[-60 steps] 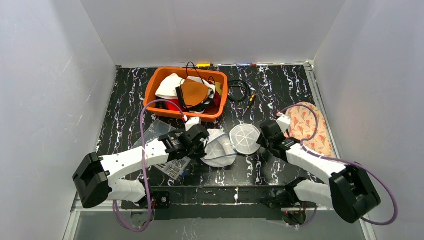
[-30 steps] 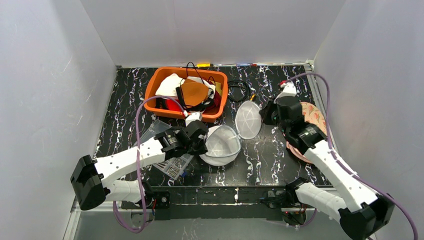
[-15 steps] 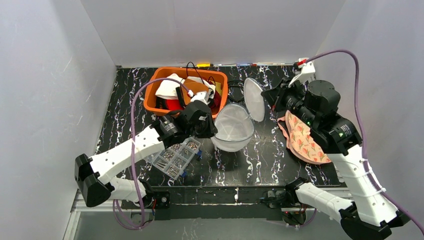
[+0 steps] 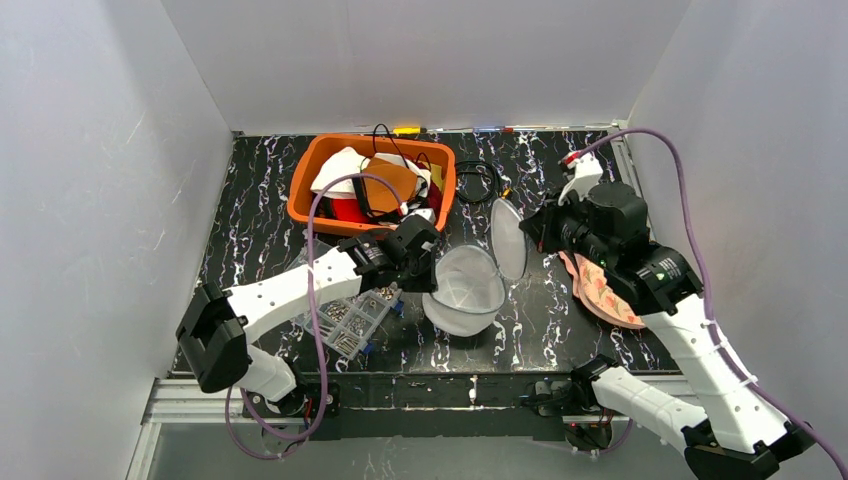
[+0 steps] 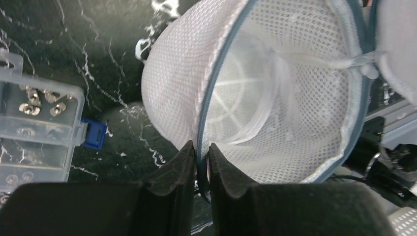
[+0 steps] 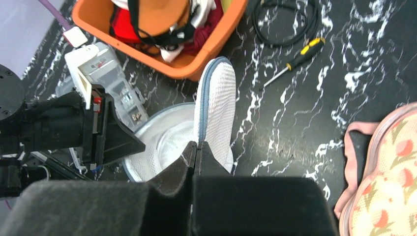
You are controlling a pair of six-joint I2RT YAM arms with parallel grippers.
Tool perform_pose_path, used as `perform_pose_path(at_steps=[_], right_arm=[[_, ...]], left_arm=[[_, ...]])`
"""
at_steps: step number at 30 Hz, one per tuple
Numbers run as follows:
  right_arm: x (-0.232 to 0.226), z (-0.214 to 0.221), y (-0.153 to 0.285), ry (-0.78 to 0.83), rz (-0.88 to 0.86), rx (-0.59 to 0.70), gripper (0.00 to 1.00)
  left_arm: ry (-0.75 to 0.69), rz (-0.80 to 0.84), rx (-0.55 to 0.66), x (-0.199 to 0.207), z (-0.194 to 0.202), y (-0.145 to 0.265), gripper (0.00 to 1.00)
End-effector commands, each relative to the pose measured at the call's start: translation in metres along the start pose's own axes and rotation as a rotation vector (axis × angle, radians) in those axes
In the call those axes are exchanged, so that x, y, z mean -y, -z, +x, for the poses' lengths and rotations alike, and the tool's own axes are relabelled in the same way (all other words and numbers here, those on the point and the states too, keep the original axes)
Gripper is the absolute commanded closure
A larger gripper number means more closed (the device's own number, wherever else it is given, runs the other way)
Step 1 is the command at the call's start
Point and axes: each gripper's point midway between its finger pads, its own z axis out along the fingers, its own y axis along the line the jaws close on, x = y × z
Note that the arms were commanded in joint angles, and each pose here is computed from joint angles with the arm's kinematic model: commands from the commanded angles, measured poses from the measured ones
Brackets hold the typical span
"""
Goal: Unzip the laundry bag and remove the bra
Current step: Close the laundry bag at the center of the board.
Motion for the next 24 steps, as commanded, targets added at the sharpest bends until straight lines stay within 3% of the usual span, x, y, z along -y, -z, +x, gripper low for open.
perform_pose_path(at_steps=[1, 11, 24], right_arm=[[-0.014, -0.044, 0.02, 0.076, -0.046, 0.125, 0.99], [0.017, 0.008, -0.001, 0.095, 0.051, 0.03, 0.99], [-0.005, -0.011, -0.001, 0.139, -0.021, 0.048, 0.99]], left_arm=[[-0.03, 0.075, 0.086, 0.022, -0.031, 0.023, 0.86], [0.003, 0.045, -0.037, 0.001, 0.009, -0.011, 0.83], [0.006, 0.103, 0.0, 0.007, 0.001, 0.02, 0.66]])
